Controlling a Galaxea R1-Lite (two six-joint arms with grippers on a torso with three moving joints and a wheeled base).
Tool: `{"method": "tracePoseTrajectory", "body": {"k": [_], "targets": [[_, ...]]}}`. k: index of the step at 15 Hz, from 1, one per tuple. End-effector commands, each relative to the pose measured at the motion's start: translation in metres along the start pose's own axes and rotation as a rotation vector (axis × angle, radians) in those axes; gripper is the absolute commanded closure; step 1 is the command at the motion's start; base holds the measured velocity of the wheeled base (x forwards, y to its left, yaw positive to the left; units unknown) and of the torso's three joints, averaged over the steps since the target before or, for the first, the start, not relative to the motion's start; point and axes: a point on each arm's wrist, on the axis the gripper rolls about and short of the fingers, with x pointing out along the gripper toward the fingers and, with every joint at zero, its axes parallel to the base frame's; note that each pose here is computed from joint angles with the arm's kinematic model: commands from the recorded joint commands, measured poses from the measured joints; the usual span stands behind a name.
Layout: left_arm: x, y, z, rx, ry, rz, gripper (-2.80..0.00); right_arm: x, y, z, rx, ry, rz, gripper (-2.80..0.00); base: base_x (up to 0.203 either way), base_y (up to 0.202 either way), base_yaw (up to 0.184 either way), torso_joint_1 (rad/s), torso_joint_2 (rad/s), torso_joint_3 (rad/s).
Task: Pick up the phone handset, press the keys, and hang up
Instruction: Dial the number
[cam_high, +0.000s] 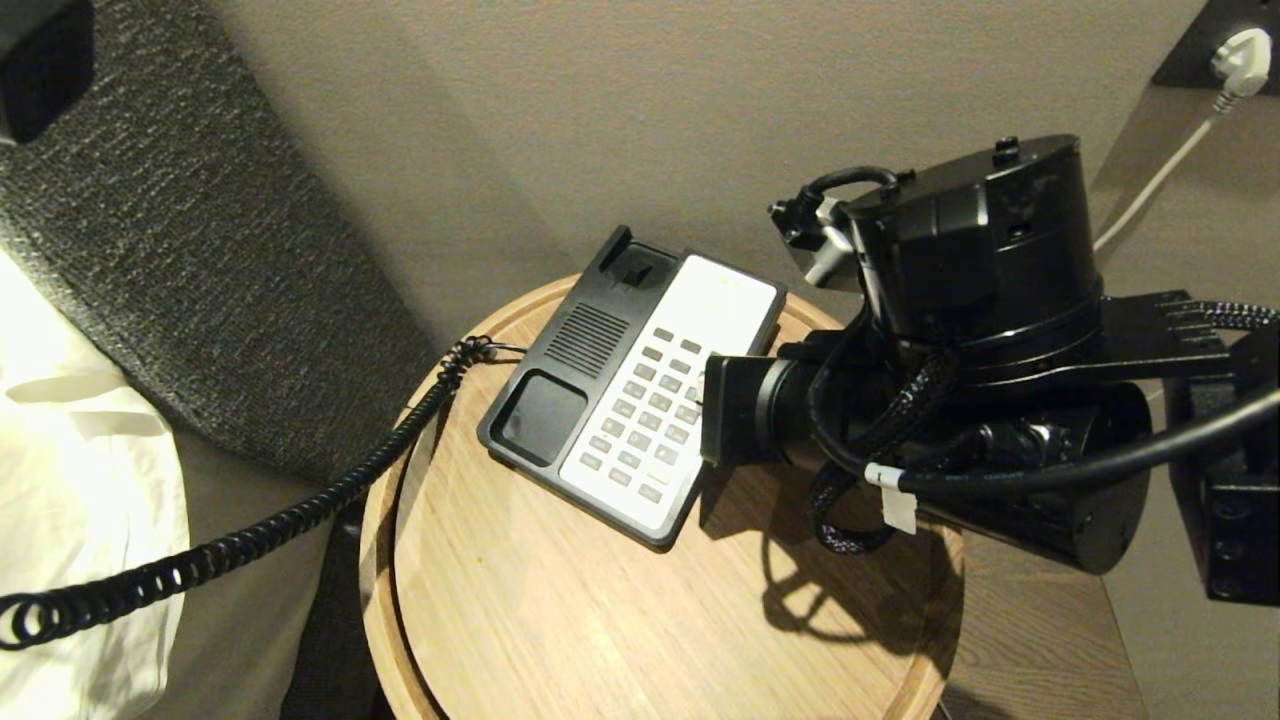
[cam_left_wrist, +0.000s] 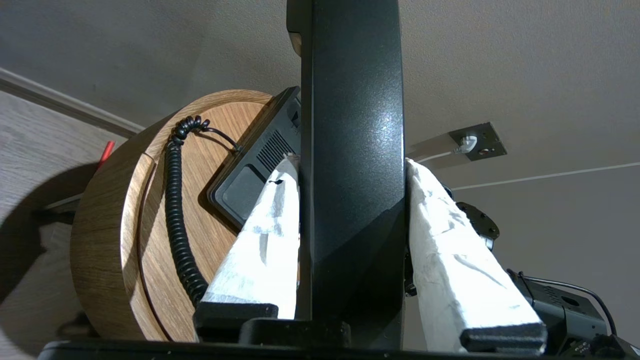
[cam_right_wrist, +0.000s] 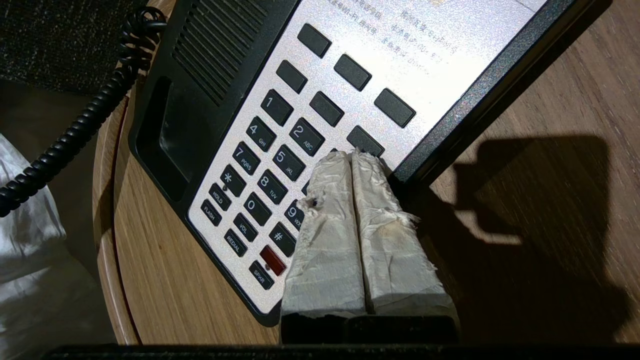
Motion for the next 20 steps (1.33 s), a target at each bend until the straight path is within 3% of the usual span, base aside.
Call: {"method": "tracePoseTrajectory", "body": {"k": [1,11,20], "targets": [[0.000,0.000,0.000,-0.004,0.001,0.003,0.00,0.001,0.000,-0.001,0.001,0.003,-0.003,0.00,0.000,0.000,0.000,0.000,0.00,0.000],[-0.002,0.000,0.000,-0.005,-0.002,-0.002,0.00,0.007,0.000,-0.008,-0.012,0.025,-0.014,0.00,0.000,0.000,0.000,0.000,0.00,0.000],[0.000,0.003,-0.003,0.000,0.007,0.012,0.00,-0.005,0.000,0.004,0.010,-0.016,0.009,0.00,0.000,0.000,0.000,0.000,0.00,0.000]]}}
